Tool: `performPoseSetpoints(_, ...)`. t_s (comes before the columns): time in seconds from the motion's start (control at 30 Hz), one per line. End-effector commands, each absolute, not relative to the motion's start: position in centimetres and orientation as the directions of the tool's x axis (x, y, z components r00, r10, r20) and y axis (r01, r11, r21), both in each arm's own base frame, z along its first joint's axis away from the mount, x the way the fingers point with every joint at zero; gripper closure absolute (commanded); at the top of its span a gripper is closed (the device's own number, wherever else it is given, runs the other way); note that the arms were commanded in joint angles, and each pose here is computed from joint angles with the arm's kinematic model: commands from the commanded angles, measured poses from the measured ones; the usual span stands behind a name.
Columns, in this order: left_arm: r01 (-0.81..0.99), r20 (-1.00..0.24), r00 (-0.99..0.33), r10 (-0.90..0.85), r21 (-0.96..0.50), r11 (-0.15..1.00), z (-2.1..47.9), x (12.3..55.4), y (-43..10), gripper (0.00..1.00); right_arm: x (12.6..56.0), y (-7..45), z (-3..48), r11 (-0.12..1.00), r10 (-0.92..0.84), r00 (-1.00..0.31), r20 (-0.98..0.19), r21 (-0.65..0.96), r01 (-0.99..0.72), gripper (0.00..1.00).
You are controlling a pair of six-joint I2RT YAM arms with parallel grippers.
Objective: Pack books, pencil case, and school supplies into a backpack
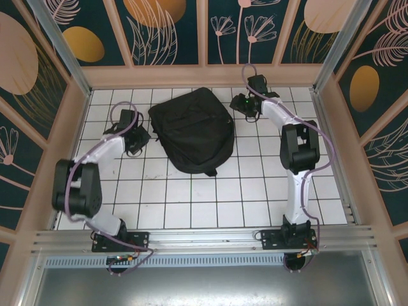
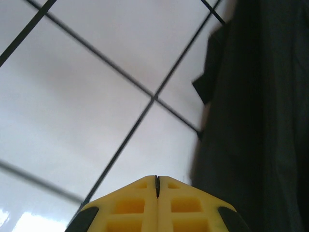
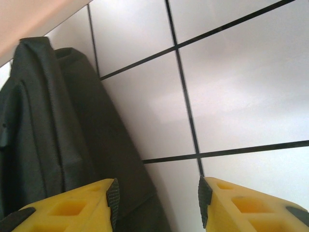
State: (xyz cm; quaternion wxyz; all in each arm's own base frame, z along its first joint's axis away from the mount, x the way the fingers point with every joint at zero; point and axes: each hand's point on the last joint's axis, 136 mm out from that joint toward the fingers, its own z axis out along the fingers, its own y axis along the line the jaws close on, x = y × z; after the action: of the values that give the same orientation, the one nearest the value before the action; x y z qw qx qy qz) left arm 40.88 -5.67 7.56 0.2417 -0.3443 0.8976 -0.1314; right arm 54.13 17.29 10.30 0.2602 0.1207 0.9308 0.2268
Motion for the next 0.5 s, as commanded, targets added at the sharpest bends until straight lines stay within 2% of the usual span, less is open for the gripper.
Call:
performPoseSetpoints(0.0, -0.562, -0.375, -0.604, -0.704, -0.426, 0.709, 7.5, 46.0, -5.2, 1.0, 54.4, 15.2, 9.6, 0.892, 0.348, -0.831, -0.434, 0.425, 0.152, 0.5)
performPoseSetpoints(0.1, -0.569, -0.369, -0.619, -0.693, -0.397, 0.72, 6.3, 49.4, -4.3, 1.0, 53.9, 15.8, 8.8, 0.889, 0.328, -0.854, -0.404, 0.438, 0.135, 0.51)
performPoseSetpoints(0.23, -0.548, -0.284, -0.706, -0.649, -0.362, 0.754, 2.9, 51.9, -5.7, 1.0, 52.4, 18.0, 8.1, 0.906, 0.263, -0.879, -0.397, 0.416, 0.083, 0.51)
performPoseSetpoints(0.3, -0.545, -0.307, -0.709, -0.635, -0.332, 0.77, 2.4, 53.1, -5.3, 1.0, 51.4, 18.7, 7.3, 0.912, 0.245, -0.888, -0.389, 0.403, 0.075, 0.51)
performPoseSetpoints(0.47, -0.506, -0.267, -0.738, -0.62, -0.388, 0.77, 1.2, 55.9, -7.1, 1.0, 48.5, 20.1, 5.7, 0.913, 0.219, -0.908, -0.357, 0.404, 0.061, 0.51)
